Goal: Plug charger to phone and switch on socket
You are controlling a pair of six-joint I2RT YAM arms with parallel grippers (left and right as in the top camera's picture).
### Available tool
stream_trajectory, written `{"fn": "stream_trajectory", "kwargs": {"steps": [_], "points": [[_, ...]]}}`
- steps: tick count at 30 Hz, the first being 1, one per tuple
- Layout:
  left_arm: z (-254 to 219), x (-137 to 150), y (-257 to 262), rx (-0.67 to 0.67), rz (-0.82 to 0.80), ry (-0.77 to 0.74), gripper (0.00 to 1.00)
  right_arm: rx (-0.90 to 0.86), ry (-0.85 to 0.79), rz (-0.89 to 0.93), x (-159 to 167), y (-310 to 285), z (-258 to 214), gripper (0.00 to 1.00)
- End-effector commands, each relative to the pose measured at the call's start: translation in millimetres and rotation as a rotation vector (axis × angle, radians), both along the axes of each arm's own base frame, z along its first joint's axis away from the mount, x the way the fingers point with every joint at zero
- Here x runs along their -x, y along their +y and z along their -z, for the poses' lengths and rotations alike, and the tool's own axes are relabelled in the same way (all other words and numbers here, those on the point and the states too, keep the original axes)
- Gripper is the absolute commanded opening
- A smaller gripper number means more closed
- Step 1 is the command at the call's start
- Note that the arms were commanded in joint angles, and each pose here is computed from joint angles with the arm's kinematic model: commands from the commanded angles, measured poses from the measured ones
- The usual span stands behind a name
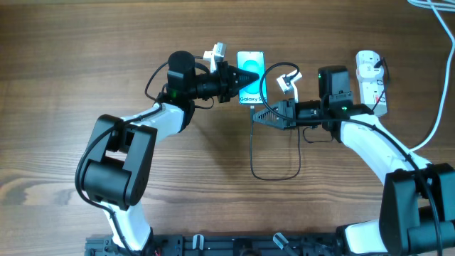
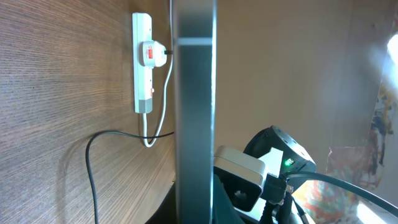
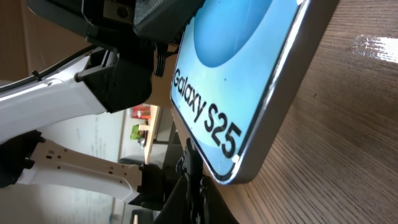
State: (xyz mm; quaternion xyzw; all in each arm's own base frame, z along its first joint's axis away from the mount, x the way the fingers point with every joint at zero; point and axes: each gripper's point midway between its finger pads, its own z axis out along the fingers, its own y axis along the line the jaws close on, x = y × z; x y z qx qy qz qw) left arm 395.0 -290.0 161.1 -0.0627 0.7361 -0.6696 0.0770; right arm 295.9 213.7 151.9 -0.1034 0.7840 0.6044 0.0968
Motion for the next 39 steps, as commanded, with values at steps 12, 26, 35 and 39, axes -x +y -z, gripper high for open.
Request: {"fn": "stream_trajectory", "kwargs": {"steps": [12, 26, 35, 39], "points": [[-8.7, 0.6, -3.8, 0.008, 0.032, -0.057, 0.04, -0.018, 0.008, -0.024, 4.9, 1.6, 4.6, 0.04], [-8.7, 0.7, -3.6, 0.008, 0.033, -0.057, 0.04, -0.015, 0.007, -0.022, 4.5, 1.5, 4.9, 0.04], [-8.7, 0.5, -3.6, 0.007, 0.033, -0.066, 0.04, -0.018, 0.007, -0.025, 4.9, 1.7, 4.4, 0.04], [-8.7, 0.5, -3.6, 0.004, 0.034, -0.079, 0.04, -0.018, 0.008, -0.025, 5.0, 1.6, 4.5, 0.04]]}}
